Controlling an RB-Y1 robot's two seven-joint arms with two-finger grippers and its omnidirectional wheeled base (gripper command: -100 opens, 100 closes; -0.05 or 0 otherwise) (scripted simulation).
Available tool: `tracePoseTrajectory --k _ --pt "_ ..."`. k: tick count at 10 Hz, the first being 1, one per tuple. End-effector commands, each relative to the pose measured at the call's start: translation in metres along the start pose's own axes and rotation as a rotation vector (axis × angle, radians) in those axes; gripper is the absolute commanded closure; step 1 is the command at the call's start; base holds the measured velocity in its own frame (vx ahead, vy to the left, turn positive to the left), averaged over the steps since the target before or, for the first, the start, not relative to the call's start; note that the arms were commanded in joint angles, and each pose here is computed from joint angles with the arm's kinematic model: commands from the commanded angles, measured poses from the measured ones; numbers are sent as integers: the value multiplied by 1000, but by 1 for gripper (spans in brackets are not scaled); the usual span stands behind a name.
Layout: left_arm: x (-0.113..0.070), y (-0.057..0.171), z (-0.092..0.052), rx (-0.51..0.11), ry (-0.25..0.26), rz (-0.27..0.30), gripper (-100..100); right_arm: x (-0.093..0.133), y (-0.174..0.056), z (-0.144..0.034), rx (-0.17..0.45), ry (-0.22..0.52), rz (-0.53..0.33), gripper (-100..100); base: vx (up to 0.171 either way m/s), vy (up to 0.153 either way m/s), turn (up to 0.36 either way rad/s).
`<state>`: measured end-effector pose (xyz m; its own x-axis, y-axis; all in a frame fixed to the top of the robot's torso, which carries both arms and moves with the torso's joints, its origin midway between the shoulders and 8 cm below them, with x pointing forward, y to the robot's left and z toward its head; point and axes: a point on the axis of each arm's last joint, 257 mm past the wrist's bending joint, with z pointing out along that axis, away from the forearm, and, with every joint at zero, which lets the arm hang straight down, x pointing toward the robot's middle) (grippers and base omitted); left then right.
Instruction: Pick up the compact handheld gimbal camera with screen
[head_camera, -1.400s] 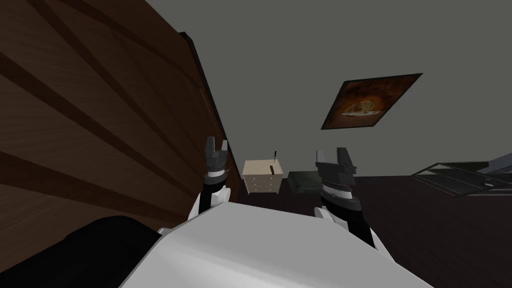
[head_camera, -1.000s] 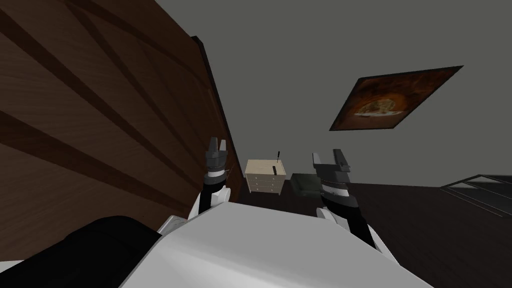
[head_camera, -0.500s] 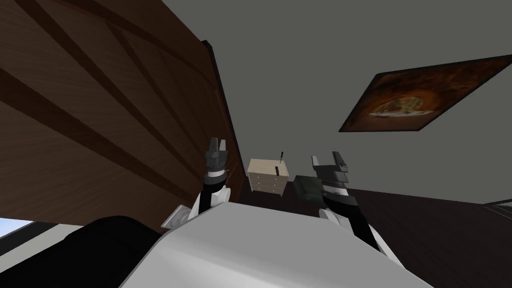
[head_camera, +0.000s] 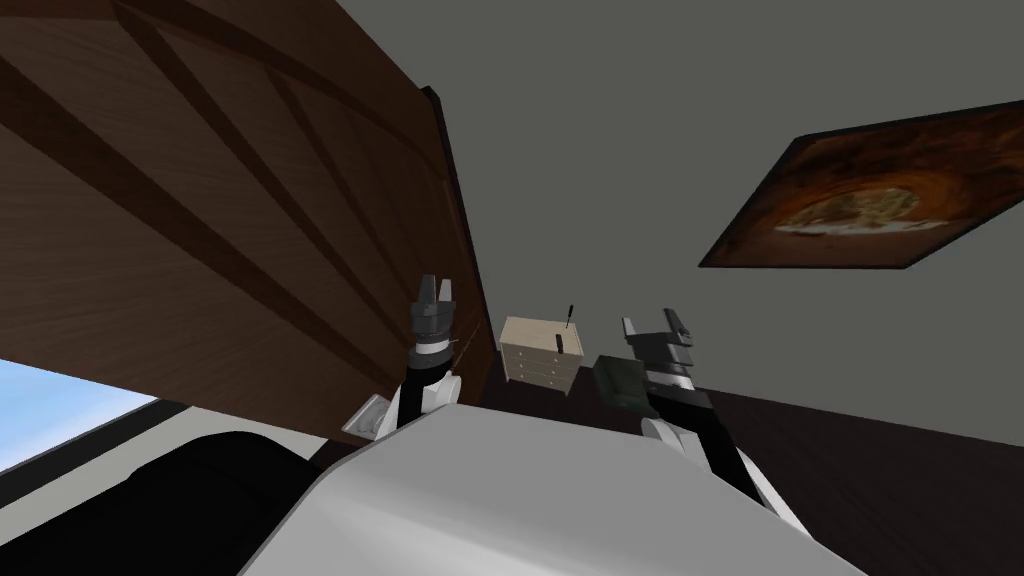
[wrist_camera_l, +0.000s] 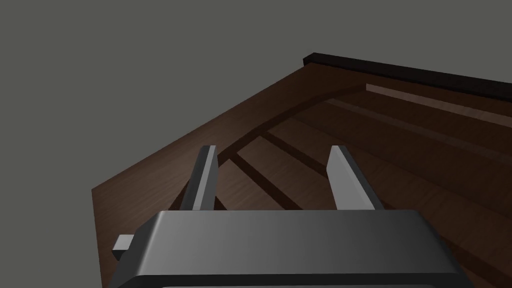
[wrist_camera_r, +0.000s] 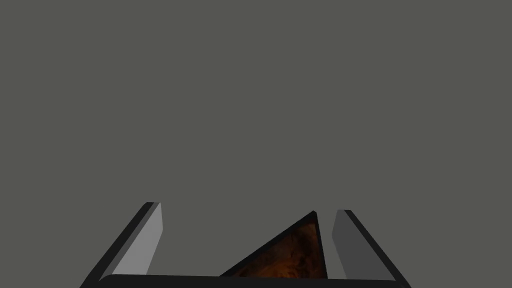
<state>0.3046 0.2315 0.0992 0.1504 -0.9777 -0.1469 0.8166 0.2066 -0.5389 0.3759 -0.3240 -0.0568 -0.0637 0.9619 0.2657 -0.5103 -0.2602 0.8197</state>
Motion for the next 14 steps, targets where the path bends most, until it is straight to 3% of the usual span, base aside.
tracePoseTrajectory --k 1,6,9,14 --pt "0 0 0 0 0 0 0 -16 -16 -2 46 -38 62 -100 -10 -15 196" --pt "0 0 0 0 0 0 0 -48 -45 -9 121 -120 202 -100 0 -17 144" --pt "0 0 0 0 0 0 0 -81 -75 -22 194 -218 313 -100 4 -14 169" --pt "0 0 0 0 0 0 0 -114 -106 -40 254 -335 475 -100 9 -14 156"
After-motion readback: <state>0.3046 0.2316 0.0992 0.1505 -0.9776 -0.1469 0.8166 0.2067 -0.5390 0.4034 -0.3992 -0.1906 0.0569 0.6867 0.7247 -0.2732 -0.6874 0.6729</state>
